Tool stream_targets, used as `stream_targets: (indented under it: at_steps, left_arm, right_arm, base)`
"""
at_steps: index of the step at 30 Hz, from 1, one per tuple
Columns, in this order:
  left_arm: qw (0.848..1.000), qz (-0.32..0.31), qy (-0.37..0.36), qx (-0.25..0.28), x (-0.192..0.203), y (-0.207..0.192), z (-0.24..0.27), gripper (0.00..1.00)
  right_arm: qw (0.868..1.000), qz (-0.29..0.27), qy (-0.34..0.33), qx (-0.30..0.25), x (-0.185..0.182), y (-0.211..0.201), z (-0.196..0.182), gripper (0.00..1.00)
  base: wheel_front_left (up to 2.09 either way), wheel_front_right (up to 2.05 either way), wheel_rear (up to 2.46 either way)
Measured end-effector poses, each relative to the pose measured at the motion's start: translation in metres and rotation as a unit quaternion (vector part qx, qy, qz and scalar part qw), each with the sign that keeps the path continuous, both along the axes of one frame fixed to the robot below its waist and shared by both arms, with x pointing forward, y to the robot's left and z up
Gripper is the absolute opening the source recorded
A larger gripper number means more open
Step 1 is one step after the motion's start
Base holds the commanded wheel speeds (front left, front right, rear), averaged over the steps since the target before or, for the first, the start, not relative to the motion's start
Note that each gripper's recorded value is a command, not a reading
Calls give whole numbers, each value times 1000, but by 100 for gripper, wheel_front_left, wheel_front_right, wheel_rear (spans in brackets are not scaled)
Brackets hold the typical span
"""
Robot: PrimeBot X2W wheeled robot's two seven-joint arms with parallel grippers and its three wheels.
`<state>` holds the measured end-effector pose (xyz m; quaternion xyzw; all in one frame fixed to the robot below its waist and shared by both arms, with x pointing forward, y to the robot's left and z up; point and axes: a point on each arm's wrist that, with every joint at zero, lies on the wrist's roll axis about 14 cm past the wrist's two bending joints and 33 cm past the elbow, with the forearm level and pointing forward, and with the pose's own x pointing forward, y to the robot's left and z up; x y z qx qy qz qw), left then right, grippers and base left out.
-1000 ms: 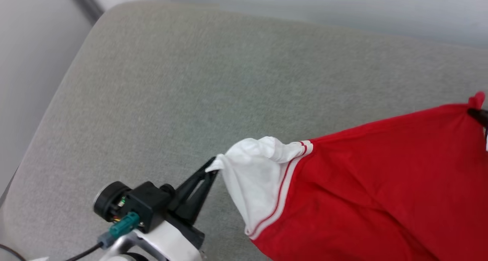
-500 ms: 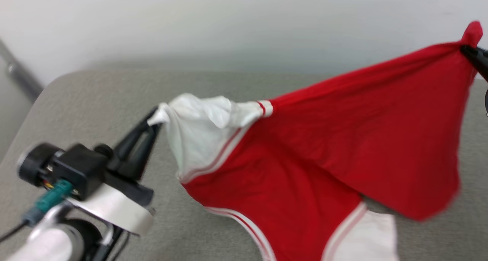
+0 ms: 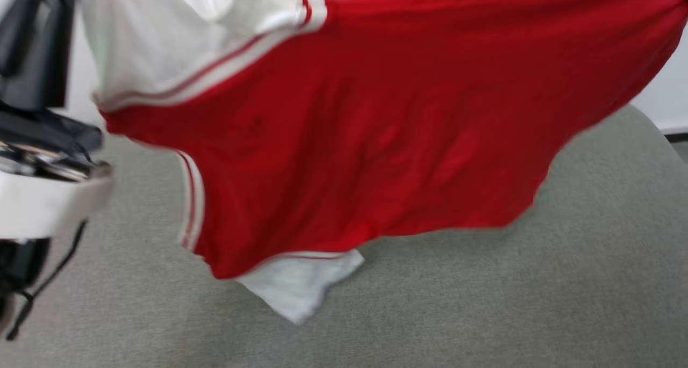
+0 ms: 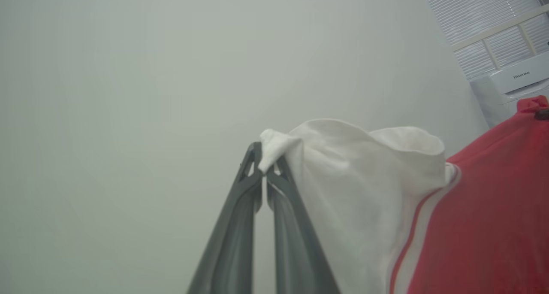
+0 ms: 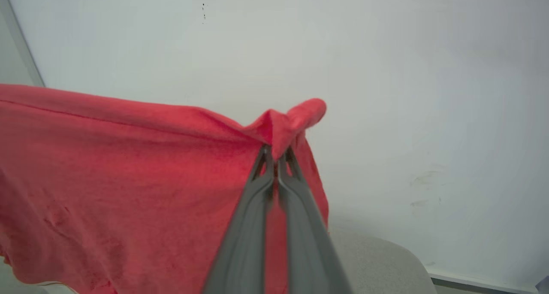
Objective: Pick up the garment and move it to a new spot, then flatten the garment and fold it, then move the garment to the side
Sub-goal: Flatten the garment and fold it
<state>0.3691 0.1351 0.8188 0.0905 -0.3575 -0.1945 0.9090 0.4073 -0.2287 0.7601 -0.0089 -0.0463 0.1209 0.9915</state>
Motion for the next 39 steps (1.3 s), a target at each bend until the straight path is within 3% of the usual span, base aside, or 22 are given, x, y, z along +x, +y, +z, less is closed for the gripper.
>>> stream_targets:
  at_steps: [8, 16, 30, 35, 39]
  left_arm:
    - [996, -16, -85, -15, 12, -5, 49, 0]
    - [992, -24, -128, 7, 55, -17, 71, 0]
    - [995, 12, -92, 25, 222, -19, 43, 0]
    - [994, 40, -95, 25, 269, -15, 25, 0]
    - [996, 51, -72, 8, 305, -7, 0, 0]
  right_arm:
    - [999, -18, -45, -8, 5, -6, 17, 0]
    - [996, -37, -83, -7, 43, -15, 29, 0]
    - [995, -64, -74, -26, 191, -13, -25, 0]
    - [995, -68, -75, 25, 245, -10, -44, 0]
    - [995, -72, -73, 19, 278, -5, -66, 0]
  base:
    - [0, 0, 0]
    - [0, 0, 0]
    - [0, 0, 0]
    - [0, 0, 0]
    - [0, 0, 0]
